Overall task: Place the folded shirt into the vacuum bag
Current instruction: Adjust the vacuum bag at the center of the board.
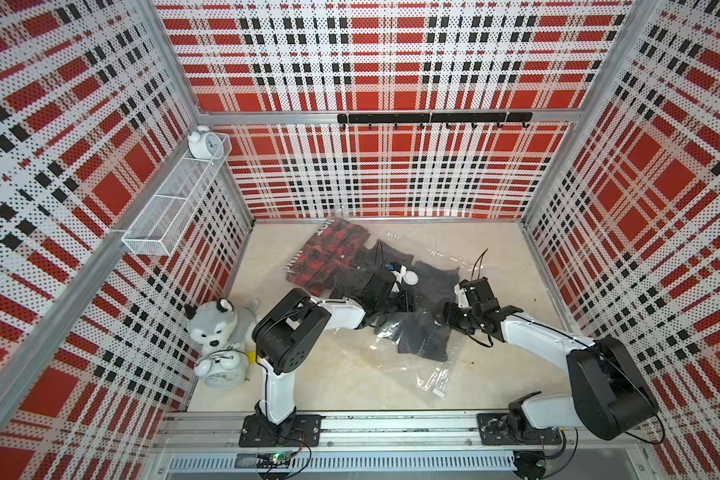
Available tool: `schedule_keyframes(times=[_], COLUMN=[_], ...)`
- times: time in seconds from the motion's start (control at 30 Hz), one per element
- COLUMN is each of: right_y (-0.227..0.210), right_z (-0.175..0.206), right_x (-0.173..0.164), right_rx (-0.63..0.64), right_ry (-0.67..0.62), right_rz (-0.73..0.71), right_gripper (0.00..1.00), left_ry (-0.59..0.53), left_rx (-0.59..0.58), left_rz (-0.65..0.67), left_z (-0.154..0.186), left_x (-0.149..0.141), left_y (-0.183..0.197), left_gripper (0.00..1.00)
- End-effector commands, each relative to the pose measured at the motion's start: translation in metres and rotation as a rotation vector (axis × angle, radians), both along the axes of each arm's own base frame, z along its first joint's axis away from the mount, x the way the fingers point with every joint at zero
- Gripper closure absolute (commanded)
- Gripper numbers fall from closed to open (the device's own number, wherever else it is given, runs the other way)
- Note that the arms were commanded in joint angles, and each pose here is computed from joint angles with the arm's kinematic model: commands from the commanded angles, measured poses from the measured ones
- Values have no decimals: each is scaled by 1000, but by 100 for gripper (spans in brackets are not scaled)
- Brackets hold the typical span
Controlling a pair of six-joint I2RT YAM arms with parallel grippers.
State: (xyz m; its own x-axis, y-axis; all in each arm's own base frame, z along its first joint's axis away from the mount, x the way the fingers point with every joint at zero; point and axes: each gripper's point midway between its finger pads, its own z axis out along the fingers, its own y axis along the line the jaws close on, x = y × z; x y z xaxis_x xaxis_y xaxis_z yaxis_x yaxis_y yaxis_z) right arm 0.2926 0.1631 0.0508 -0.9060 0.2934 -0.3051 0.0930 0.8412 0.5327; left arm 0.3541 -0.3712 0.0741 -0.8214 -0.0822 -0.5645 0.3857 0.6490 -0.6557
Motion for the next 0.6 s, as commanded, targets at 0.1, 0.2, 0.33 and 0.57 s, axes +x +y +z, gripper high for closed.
schedule_keyframes(times=[0.1, 0.2, 0.33, 0.57], right_y=[-7, -7, -8, -7], right_z=[-12, -19, -31, -1], right_x=[20, 33, 57, 78], right_rx=[-98, -113, -117, -96], right_ry=[-10, -10, -3, -58], right_rz=[-19, -19, -14, 1], right_gripper=[36, 36, 36, 36], left_ry=[-25, -46, -73, -140], left_rx=[-51, -67, -87, -69], left_rz=[48, 61, 79, 79], left_z=[4, 9, 18, 53], left_x=[19, 28, 45, 34], left_y=[3, 1, 0, 0], left_gripper=[29, 29, 29, 28])
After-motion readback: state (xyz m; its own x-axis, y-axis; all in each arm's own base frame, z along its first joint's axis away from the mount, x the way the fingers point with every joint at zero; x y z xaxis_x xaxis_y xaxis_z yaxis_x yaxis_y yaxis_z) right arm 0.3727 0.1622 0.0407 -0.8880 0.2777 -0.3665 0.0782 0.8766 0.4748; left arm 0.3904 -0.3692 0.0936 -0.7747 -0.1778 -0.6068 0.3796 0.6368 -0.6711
